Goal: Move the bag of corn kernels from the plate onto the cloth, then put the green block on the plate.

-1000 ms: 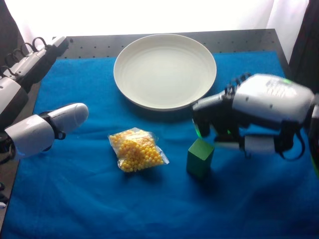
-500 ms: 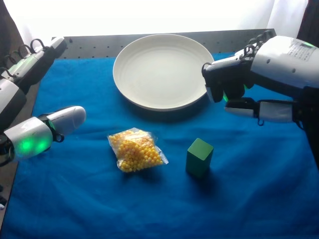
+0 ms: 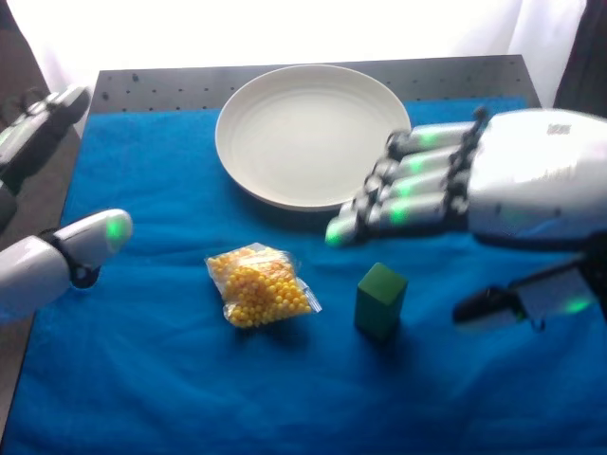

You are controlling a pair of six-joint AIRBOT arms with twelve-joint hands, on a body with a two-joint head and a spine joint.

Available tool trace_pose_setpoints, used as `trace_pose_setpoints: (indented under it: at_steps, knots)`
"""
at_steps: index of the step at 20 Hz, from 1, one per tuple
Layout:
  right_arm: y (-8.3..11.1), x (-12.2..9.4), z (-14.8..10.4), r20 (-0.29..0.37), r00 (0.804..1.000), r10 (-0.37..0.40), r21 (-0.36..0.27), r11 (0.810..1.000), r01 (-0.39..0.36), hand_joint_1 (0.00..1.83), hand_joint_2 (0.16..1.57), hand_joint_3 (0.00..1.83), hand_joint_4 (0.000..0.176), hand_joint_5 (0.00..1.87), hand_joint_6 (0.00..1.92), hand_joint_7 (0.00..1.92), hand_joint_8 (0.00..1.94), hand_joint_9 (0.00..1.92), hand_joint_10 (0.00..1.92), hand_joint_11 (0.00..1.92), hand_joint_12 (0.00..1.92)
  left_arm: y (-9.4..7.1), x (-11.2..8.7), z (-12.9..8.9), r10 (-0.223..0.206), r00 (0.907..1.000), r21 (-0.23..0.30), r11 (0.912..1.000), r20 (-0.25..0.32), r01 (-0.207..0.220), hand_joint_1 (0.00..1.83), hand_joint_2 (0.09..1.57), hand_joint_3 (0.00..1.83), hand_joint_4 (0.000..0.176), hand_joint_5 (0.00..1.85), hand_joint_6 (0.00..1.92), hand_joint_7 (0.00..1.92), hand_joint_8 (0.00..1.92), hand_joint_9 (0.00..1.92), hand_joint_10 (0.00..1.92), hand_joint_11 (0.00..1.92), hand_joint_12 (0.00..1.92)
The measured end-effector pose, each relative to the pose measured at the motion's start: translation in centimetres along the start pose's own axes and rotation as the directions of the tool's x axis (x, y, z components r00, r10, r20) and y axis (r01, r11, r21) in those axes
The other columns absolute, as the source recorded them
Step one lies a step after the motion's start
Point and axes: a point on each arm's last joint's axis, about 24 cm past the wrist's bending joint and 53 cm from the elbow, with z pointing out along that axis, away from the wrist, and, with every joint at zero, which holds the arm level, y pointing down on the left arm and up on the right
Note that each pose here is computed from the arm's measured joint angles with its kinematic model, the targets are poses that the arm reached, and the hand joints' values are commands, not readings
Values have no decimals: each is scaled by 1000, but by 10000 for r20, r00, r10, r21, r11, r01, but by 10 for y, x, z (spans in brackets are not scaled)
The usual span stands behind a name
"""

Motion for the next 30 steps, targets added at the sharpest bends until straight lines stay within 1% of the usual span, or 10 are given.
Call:
trace_pose_setpoints:
  at_steps: [5, 11, 16, 17, 18, 19, 23, 26, 27, 30]
  knots:
    - [-4, 8, 6, -336, 9993, -160, 64, 9998, 162, 922, 1104, 0, 5, 261, 24, 300, 6, 125, 1195, 25, 1782, -3, -11, -1, -16, 9991, 97, 10000, 414, 12, 365, 1242, 7, 116, 0, 0, 0, 0, 0, 0, 5, 4]
    - [0, 20, 27, -555, 9984, -81, -199, 9998, 70, 1011, 1075, 0, 0, 303, 17, 312, 8, 187, 1171, 95, 1774, -4, -10, -1, -45, 9992, 99, 9999, 394, 41, 385, 1271, 8, 75, 0, 0, 0, 0, 0, 0, 9, 4]
    - [-12, 24, 33, -684, 9976, -129, 120, 9998, 138, 997, 1170, 13, 0, 468, 40, 599, 69, 399, 1046, 209, 1633, -4, -10, -1, -43, 9992, 123, 9999, 396, 38, 382, 1283, 8, 78, 0, 0, 0, 0, 0, 0, 5, 2]
    - [-14, 25, 33, -697, 9975, -108, 188, 9997, 121, 1254, 1175, 6, 0, 654, 99, 803, 978, 736, 1044, 482, 1605, -4, -10, -1, -43, 9992, 122, 9999, 402, 39, 382, 1286, 9, 64, 0, 0, 0, 0, 0, 0, 4, 2]
    - [-14, 25, 36, -700, 9975, 21, 182, 9998, -9, 1221, 1208, 0, 0, 736, 1039, 818, 1235, 944, 1176, 713, 1637, -4, -10, -1, -46, 9991, 103, 9999, 414, 42, 392, 1274, 2, 68, 0, 0, 0, 0, 0, 0, 0, 0]
    - [-17, 27, 38, -792, 9968, 58, 244, 9997, -39, 1065, 1284, 0, 0, 673, 1417, 1049, 984, 1044, 1238, 863, 1632, -4, -10, -1, -46, 9991, 109, 9999, 424, 42, 387, 1273, 2, 80, 0, 0, 0, 0, 0, 0, 0, 0]
    - [-19, 32, 44, -958, 9943, 466, 221, 9988, -447, 1249, 1159, 0, 0, 822, 1019, 1002, 1211, 1041, 1169, 817, 1590, -4, -11, -2, -58, 9989, 114, 9999, 458, 53, 386, 1274, 1, 82, 0, 0, 0, 0, 0, 0, 32, 16]
    - [-20, 28, 42, -895, 9951, 424, 251, 9989, -403, 1353, 1193, 2, 0, 669, 1189, 924, 1205, 794, 1437, 668, 1616, -4, -11, -2, -55, 9988, 104, 9999, 479, 50, 386, 1295, 7, 64, 2, 1, 0, 0, 0, 0, 19, 20]
    - [-21, 21, 40, -744, 9963, 432, 268, 9988, -413, 1357, 1193, 1, 0, 643, 1276, 949, 1152, 779, 1421, 589, 1594, -3, -11, -3, -29, 9990, 82, 10000, 445, 26, 407, 1288, 1, 84, 6, 2, 0, 0, 0, 0, 1, 17]
    - [-17, -13, 29, 5, 9990, 450, 166, 9988, -450, 1360, 1177, 0, 0, 706, 1264, 942, 1088, 820, 1398, 523, 1699, -1, -11, -4, -19, 9990, 16, 10000, 450, 18, 412, 1282, 0, 83, 6, 1, 0, 0, 0, 0, 0, 0]
